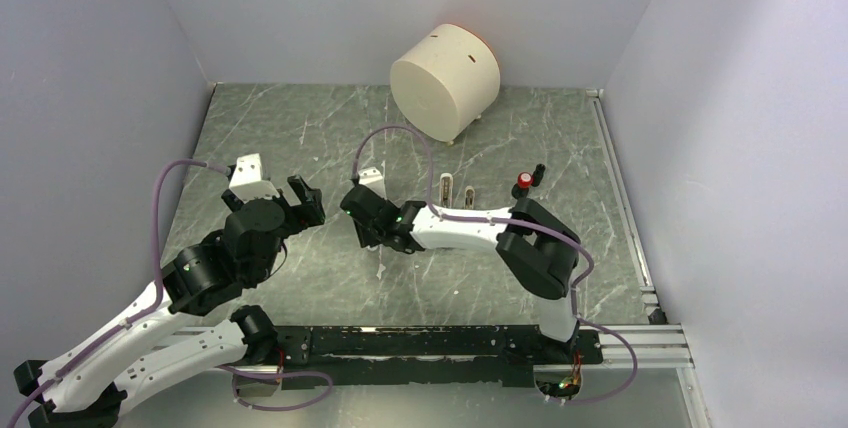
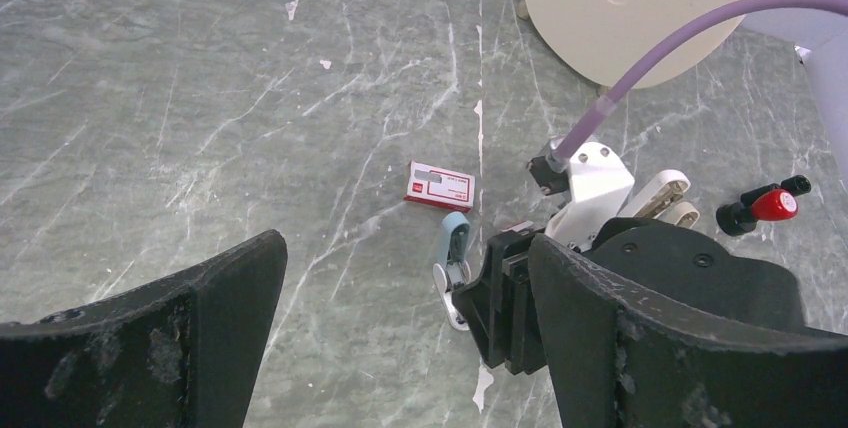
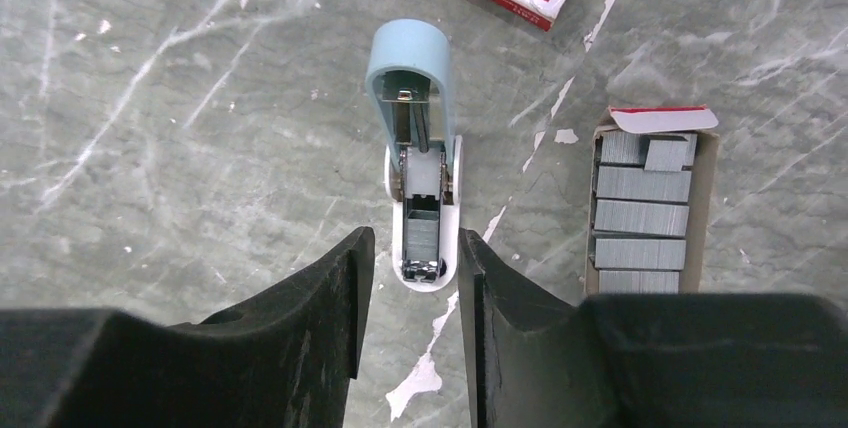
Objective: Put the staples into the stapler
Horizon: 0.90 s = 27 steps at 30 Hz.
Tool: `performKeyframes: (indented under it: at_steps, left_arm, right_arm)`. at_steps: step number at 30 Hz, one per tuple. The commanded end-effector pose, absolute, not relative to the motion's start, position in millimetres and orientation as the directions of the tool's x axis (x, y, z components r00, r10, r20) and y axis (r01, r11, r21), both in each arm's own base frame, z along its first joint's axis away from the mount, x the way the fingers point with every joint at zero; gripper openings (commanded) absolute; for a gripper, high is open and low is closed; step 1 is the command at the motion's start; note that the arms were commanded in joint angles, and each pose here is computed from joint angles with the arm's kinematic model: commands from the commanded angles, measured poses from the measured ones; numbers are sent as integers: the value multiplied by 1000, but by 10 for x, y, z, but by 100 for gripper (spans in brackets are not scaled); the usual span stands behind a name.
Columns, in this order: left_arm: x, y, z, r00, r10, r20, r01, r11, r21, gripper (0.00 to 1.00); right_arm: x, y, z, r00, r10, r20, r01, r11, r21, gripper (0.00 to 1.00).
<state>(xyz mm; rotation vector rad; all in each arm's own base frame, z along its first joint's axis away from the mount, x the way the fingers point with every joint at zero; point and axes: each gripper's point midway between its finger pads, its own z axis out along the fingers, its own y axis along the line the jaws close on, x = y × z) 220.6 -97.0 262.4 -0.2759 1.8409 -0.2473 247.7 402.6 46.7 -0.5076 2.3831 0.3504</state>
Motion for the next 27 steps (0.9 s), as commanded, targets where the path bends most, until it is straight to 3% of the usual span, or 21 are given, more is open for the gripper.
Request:
performKeyframes:
  at_steps: [1,5,12,27]
  left_arm:
    - [2219,-943,2648,-259,-325,-910,-74,946,-316,95]
    - [2212,-939,2653,-258,-327,-909,-71,945,-319,95]
    - [2209,-997,2631,-269,-329,-905,-45,943,-329,96]
    - [2235,-1309,2534,-335,-287,-898,69,943,-327,95]
  right_arm:
    - [2541,4045,825,-670,-204,-714,-430,891,148,41]
    - [2682,3883,933,-671,-149,-726,-362,921,145,39]
    - [2919,3387,783,-726,-80,-682,-211,971,110,24]
    - [3024,3318,395,-743,-203,-638,-289,957,31,31]
